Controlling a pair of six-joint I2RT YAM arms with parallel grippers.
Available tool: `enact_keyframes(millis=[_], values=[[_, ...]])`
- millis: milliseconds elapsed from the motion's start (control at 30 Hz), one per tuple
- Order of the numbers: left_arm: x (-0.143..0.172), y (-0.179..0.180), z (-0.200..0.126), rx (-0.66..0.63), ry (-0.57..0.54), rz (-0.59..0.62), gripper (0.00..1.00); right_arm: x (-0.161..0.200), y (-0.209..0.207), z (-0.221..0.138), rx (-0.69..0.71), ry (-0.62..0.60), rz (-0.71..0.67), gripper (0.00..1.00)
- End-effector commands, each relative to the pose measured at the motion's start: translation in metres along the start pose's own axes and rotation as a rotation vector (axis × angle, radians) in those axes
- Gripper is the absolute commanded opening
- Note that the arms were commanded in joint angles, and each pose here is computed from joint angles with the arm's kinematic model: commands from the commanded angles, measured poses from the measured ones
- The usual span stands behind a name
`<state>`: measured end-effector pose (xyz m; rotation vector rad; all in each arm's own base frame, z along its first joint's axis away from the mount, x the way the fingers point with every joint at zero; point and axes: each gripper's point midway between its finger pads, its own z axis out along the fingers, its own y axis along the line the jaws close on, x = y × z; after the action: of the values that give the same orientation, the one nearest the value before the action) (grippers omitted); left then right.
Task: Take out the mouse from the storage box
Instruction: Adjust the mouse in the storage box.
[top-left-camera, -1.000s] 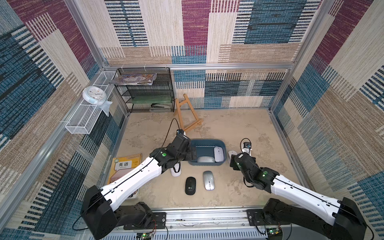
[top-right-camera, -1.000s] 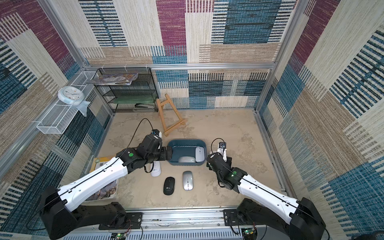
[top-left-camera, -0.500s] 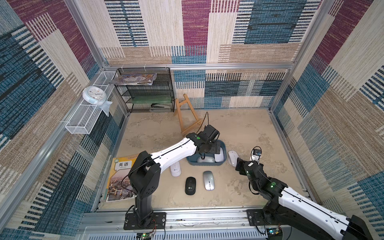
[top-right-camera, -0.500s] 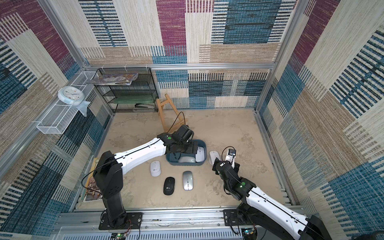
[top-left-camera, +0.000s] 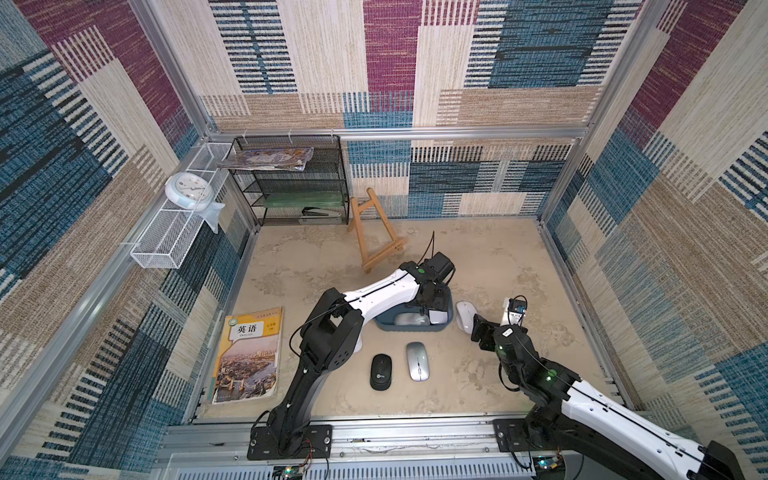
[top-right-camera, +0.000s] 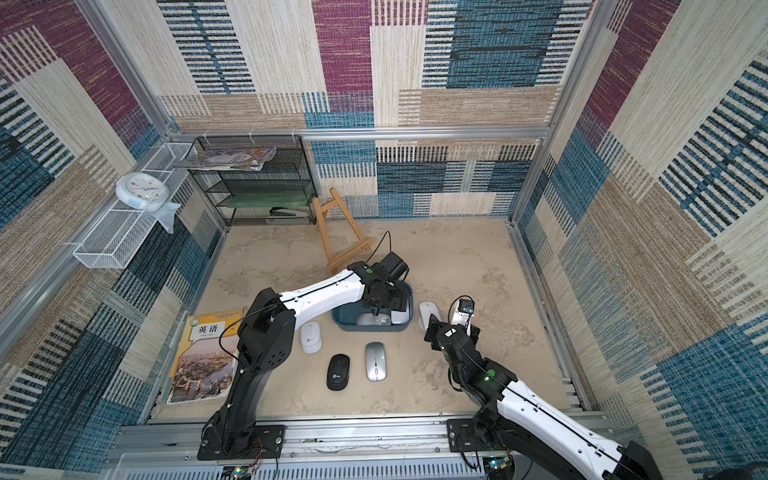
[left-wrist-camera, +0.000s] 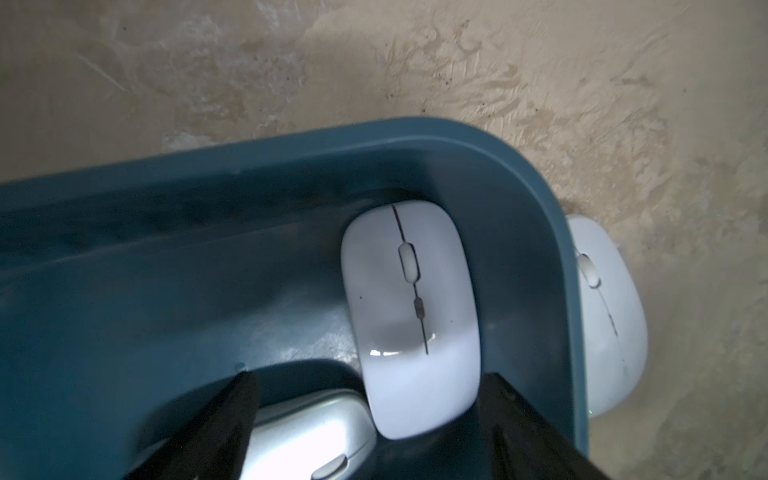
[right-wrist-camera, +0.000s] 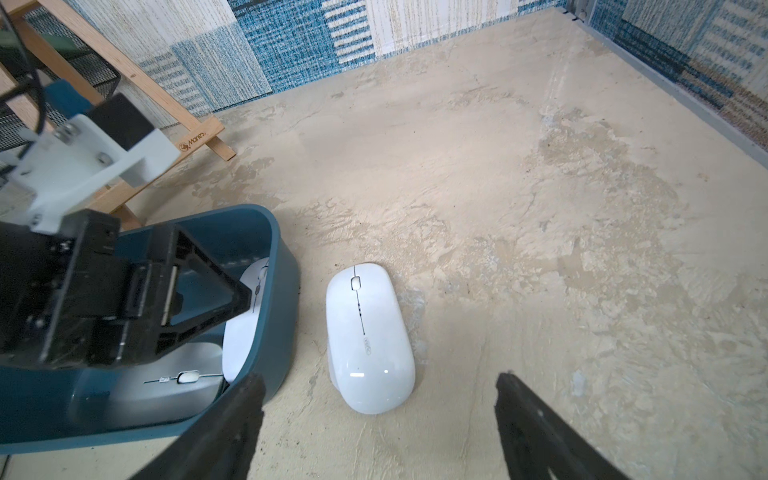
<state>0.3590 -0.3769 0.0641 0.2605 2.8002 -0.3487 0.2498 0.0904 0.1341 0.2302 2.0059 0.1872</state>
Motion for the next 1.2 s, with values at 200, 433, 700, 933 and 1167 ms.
enact_keyframes(millis=[200, 433, 700, 933, 1167], values=[[0.003, 0.001, 0.019, -0.029, 0.023, -0.011, 0.82, -0.004, 0.003, -0.001, -0.023, -0.022, 0.009, 0.91], [0.002, 0.023, 0.016, -0.102, -0.004, -0.018, 0.72, -0.004, 0.004, -0.001, -0.027, -0.021, 0.008, 0.91], [-0.002, 0.026, 0.001, -0.101, -0.044, -0.031, 0.74, -0.003, 0.006, -0.001, -0.035, -0.019, 0.004, 0.91], [0.001, 0.015, -0.003, -0.088, -0.049, -0.092, 0.88, -0.003, 0.006, 0.0, -0.036, -0.016, 0.002, 0.92], [0.01, 0.033, -0.01, -0.161, -0.071, -0.249, 0.99, -0.003, 0.008, 0.0, -0.044, -0.014, -0.001, 0.92]])
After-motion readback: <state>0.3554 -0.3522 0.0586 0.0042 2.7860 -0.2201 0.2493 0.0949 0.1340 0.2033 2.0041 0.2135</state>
